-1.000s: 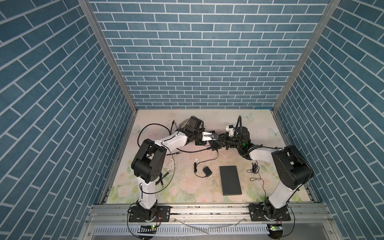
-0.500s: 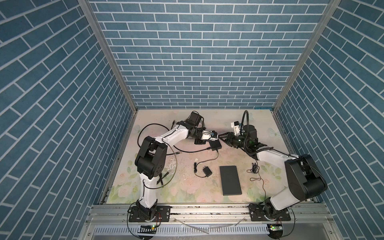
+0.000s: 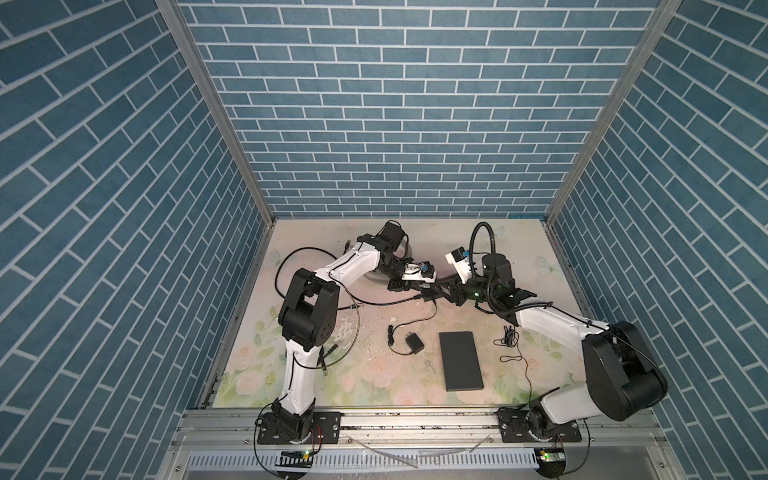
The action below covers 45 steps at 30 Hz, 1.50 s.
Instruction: Insert the plug into the switch port
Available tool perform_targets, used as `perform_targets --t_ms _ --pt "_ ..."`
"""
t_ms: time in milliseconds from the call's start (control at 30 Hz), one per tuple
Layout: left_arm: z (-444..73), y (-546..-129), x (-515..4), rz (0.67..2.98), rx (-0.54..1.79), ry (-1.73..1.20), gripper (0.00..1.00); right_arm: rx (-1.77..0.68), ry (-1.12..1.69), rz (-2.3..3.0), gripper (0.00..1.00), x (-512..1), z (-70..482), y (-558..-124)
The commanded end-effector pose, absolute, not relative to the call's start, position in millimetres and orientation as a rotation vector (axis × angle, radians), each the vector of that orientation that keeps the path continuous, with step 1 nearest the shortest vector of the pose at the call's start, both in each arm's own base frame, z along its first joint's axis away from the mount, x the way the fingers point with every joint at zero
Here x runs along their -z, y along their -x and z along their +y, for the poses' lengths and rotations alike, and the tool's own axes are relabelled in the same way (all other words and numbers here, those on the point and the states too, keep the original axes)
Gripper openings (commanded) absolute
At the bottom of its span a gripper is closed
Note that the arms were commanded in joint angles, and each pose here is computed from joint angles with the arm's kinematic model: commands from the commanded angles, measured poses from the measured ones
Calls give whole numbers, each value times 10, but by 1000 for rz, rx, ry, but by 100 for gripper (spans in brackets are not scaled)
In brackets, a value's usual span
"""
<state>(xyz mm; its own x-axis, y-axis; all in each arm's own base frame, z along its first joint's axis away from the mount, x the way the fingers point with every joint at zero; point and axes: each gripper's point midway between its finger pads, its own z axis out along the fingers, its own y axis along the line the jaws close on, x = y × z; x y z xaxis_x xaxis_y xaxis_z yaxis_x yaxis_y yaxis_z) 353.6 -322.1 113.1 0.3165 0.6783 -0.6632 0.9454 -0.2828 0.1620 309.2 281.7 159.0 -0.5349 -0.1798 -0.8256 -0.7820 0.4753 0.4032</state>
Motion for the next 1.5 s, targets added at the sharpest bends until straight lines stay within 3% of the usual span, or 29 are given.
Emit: perform_targets --t_ms 0,467,1100,1400,1467 --pt "-3216 -3458 -1127 1439 729 -2057 0 -1048 921 1917 31 -1550 2942 -3024" --pt "-3203 -3446 -1129 1447 743 -2056 0 -1034 916 1905 20 -1550 3055 -3113" --pt "-3205 -3418 -1138 1452 770 -2058 0 -1027 874 1832 29 -1713 3084 -3198" --pt "-3214 -3444 -1154 1454 752 -2044 0 -1042 874 1851 8 -1689 3094 -3181" --pt "-3231 -3553 -1138 1475 699 -2005 6 -1043 861 1879 5 -1658 3085 -3184"
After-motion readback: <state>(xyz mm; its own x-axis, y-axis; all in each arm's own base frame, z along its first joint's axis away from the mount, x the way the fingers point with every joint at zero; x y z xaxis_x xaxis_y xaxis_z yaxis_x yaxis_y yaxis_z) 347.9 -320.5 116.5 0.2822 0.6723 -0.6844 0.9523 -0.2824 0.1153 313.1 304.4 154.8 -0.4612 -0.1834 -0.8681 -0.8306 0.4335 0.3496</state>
